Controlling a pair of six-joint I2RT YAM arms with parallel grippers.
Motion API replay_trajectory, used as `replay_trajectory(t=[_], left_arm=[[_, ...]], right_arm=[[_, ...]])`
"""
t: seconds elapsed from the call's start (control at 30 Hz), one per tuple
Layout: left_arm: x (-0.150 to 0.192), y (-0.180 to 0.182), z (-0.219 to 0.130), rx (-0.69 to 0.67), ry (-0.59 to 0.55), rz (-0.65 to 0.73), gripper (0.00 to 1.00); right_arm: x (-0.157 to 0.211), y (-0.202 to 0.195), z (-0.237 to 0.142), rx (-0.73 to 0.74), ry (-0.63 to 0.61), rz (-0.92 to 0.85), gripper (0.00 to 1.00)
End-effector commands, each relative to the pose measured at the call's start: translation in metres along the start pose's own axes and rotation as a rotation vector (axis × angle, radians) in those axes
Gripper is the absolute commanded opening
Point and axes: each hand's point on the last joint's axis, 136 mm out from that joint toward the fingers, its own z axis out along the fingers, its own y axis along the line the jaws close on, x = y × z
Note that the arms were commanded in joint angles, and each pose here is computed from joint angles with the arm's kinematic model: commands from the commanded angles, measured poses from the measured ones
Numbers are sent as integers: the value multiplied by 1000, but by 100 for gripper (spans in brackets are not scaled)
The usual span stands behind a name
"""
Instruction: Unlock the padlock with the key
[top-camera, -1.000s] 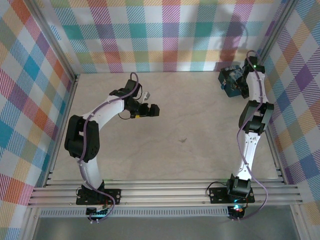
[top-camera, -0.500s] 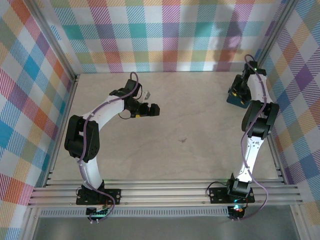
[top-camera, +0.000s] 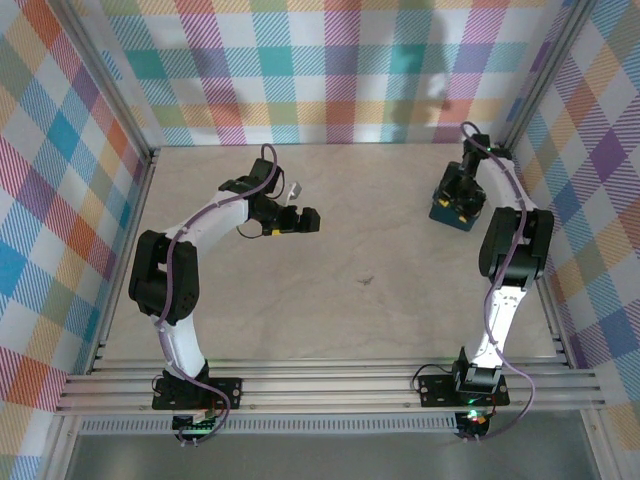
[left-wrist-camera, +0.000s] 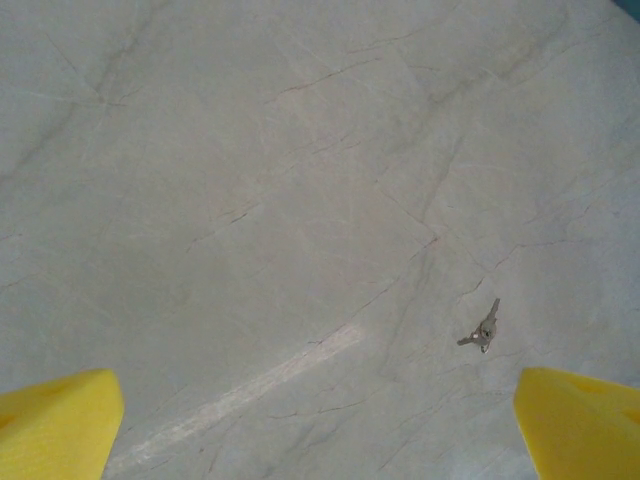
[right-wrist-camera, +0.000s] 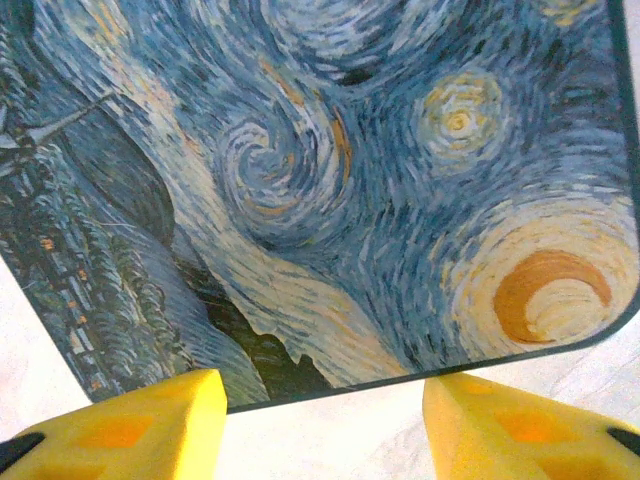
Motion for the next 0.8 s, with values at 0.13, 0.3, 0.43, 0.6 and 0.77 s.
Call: replay_trajectory(t=[0.13, 0.3, 0.43, 0.6, 0.77], left_arm=[[-3, -15, -14, 32, -29, 35, 100], [-5, -8, -18, -13, -57, 24, 100], [-5, 0, -20, -63, -64, -1, 100], [-3, 11, -26, -127, -81, -46, 100], [2, 22, -35, -189, -102, -88, 100]], right_arm=[[92, 25, 9, -13, 187, -190, 55], [136, 55, 3, -50, 205, -325, 55], [183, 84, 1, -59, 240, -466, 56], [240, 119, -6, -116, 285, -604, 55], [278, 130, -17, -128, 305, -722, 56]])
